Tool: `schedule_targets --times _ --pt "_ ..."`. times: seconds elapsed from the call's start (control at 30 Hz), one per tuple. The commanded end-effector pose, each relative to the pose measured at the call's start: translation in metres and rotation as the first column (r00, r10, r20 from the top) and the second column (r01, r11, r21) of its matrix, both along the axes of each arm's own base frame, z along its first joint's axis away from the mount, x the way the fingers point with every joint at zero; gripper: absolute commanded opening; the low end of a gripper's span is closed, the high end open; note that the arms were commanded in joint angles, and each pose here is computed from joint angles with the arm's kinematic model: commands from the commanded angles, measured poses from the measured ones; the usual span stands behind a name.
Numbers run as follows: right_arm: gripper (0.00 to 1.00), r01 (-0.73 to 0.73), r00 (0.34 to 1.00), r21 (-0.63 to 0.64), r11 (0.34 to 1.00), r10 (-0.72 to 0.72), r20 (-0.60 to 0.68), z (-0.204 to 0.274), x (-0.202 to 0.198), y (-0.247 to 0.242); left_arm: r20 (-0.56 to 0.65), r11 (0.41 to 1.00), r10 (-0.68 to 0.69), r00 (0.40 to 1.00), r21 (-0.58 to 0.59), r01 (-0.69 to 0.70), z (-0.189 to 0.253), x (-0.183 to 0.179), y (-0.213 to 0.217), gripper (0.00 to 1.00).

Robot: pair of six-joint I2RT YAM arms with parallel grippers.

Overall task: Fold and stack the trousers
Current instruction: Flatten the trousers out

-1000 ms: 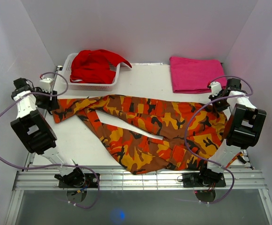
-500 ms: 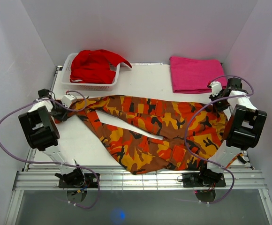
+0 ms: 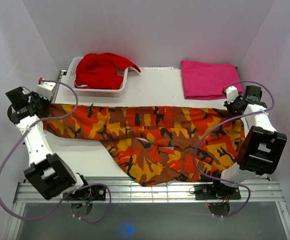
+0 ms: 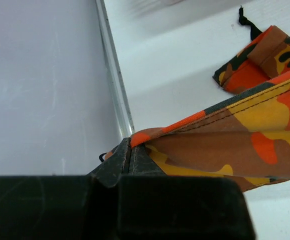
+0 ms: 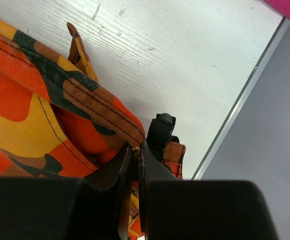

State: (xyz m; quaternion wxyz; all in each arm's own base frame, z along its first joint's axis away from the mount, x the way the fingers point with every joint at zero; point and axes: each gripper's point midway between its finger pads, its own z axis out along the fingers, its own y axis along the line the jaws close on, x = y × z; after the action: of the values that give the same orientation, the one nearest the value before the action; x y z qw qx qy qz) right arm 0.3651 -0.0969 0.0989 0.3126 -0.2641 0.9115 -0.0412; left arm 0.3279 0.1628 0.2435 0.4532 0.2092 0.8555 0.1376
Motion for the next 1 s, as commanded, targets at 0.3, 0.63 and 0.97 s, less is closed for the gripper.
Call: schedule_targets --times 0.3,0.63,0.97 --pt "0.08 0.097 0.995 0.031 0.995 -0.097 0.014 -0.002 0.084 -0.015 -0.057 0.976 0.153 0.987 -0.151 -0.16 -0.084 0.182 0.068 0.0" --pt "0.97 -0.053 0.992 0.139 0.989 0.068 -0.105 0.035 0.059 0.027 -0.149 0.971 -0.177 0.973 -0.188 0.148 -0.052 0.145 -0.007 0.87" --pt "0.65 -0.467 0.862 0.357 0.809 0.506 -0.019 0.096 -0.003 0.252 -0.343 0.887 -0.183 0.921 -0.461 0.005 -0.128 0.069 -0.073 0.71"
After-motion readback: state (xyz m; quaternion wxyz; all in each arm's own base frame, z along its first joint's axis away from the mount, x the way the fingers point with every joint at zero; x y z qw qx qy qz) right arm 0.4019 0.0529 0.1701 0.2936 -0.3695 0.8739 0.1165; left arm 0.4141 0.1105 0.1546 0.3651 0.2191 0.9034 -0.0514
